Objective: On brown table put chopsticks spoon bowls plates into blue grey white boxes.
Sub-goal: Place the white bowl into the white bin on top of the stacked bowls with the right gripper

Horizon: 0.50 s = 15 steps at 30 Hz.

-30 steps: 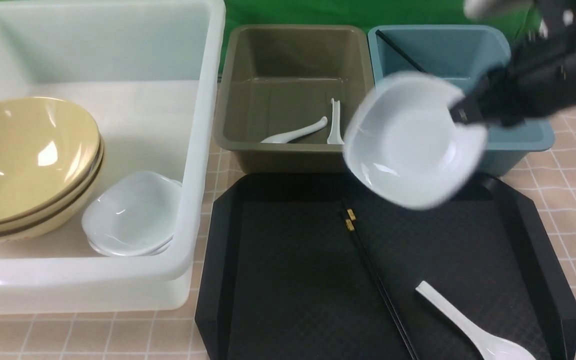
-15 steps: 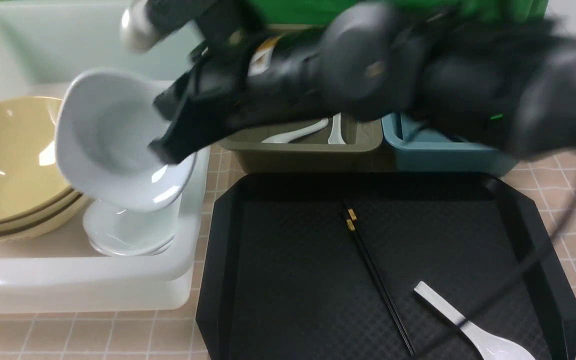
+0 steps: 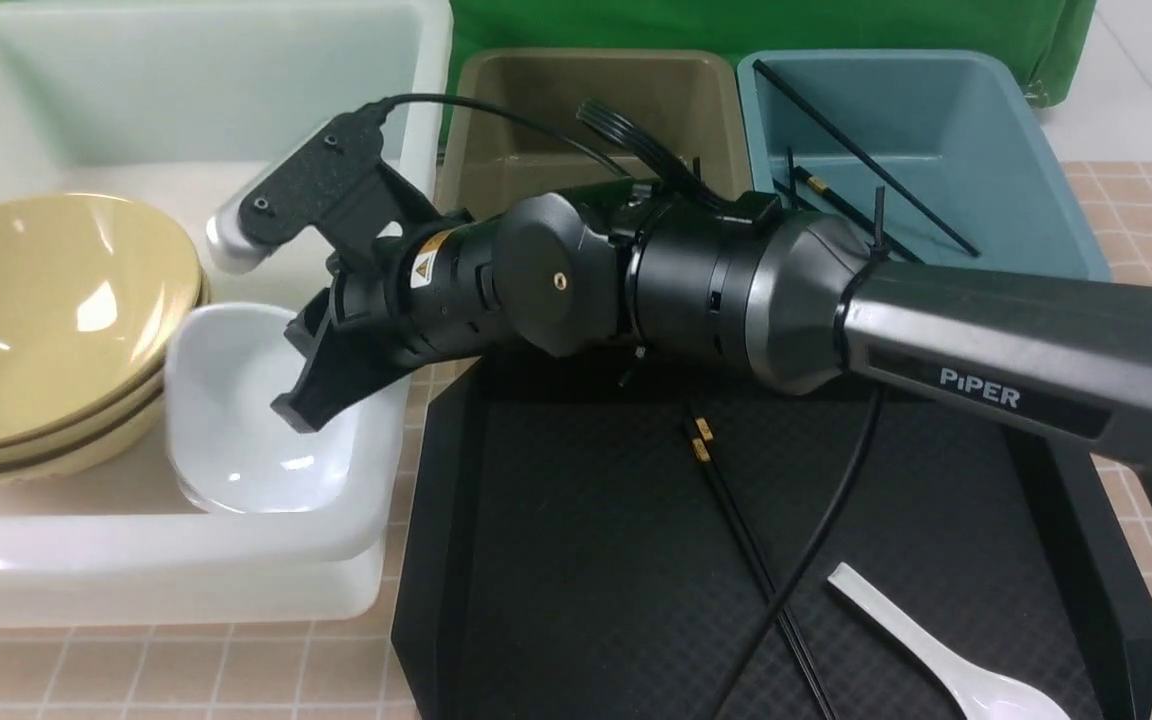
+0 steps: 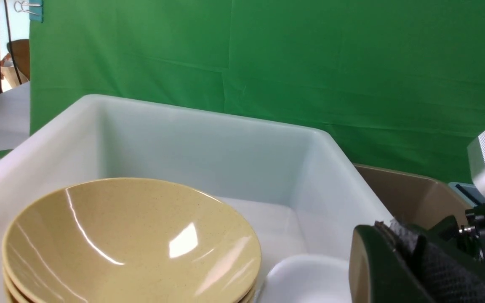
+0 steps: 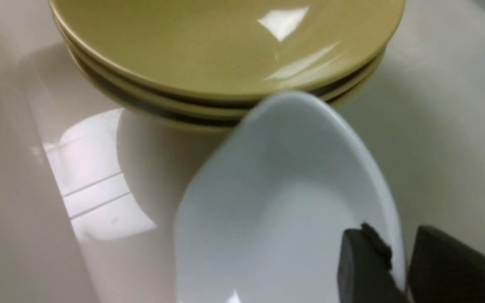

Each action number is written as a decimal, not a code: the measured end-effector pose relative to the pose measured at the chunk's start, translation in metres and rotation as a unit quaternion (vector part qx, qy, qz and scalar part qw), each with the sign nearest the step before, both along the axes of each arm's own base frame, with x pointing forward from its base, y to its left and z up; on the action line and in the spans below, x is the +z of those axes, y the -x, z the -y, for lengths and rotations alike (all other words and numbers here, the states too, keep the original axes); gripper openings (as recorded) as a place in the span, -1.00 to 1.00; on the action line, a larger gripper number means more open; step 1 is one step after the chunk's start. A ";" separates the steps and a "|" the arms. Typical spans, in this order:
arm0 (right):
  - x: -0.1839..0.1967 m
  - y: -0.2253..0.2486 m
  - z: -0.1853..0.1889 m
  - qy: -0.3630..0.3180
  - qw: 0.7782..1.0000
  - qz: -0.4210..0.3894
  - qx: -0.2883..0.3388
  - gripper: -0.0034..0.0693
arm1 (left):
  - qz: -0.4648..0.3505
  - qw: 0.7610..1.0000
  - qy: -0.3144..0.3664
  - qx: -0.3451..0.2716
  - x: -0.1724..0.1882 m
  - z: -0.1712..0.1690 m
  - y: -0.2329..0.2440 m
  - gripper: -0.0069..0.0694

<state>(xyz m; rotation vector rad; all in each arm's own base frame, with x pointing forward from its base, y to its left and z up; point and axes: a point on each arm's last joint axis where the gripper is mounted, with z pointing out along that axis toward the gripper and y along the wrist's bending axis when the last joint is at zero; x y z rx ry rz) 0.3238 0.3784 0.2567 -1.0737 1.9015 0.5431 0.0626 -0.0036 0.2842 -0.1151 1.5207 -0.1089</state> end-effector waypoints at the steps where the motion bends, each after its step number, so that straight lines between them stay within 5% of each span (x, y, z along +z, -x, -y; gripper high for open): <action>1: 0.001 0.000 0.000 -0.002 1.000 -0.003 -0.002 -0.09 | 0.000 1.000 0.000 0.000 0.000 0.000 0.000 -0.81; 7: 0.044 0.014 0.018 0.042 0.998 -0.023 0.037 0.45 | 0.001 1.000 0.000 0.001 0.000 0.000 0.000 -0.81; 11: 0.105 0.032 0.051 0.079 0.996 0.003 0.047 0.48 | 0.000 1.000 0.000 0.000 0.000 0.000 0.000 -0.81; 15: 0.175 0.048 0.132 0.135 0.988 0.039 -0.060 0.42 | -0.001 1.000 0.000 -0.020 0.000 0.003 0.000 -0.81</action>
